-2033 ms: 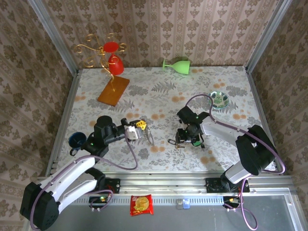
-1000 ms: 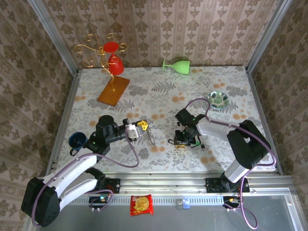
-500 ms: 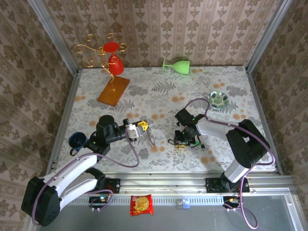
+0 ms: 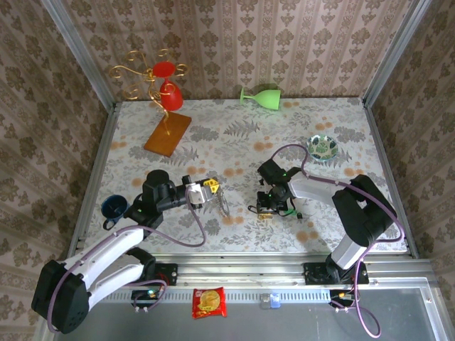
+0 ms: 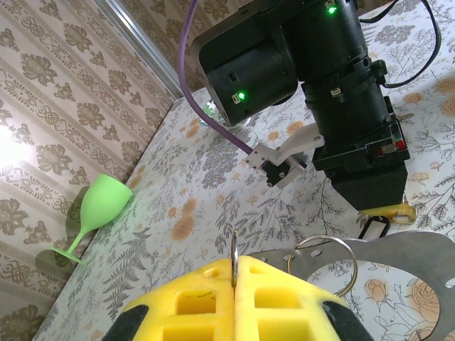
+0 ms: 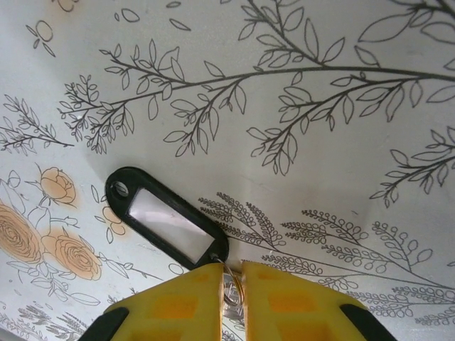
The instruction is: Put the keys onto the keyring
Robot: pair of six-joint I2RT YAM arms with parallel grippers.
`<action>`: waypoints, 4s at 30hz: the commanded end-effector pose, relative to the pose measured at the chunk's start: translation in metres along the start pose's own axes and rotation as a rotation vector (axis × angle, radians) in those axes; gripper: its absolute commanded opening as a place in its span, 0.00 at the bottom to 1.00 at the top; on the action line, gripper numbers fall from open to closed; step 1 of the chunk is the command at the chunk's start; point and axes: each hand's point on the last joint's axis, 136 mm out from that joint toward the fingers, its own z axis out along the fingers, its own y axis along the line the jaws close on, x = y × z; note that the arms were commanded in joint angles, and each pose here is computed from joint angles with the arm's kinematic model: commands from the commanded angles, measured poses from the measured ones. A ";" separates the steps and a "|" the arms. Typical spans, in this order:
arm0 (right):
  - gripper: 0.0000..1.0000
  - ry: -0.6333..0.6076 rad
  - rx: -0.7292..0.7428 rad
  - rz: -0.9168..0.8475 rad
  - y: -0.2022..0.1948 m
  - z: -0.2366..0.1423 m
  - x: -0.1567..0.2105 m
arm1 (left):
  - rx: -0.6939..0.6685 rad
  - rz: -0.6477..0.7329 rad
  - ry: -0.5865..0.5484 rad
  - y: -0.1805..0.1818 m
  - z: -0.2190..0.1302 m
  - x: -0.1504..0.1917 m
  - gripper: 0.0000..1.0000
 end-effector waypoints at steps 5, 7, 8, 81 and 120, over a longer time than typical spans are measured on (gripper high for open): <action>0.08 0.012 -0.010 -0.010 0.004 0.000 -0.003 | -0.006 0.008 -0.048 0.005 0.000 -0.012 0.00; 0.02 0.008 -0.013 -0.014 0.005 -0.002 -0.004 | -0.006 0.009 -0.049 0.005 0.000 -0.012 0.00; 0.00 0.004 -0.015 -0.016 0.006 -0.002 -0.005 | -0.006 0.008 -0.049 0.005 -0.001 -0.012 0.00; 0.00 -0.326 -0.399 -1.153 0.173 -0.160 -0.006 | 0.189 -0.136 -0.114 -0.022 0.008 -0.027 0.00; 0.00 -0.151 0.189 -0.241 0.008 -0.029 -0.049 | 0.076 -0.137 -0.056 -0.018 0.002 -0.010 0.00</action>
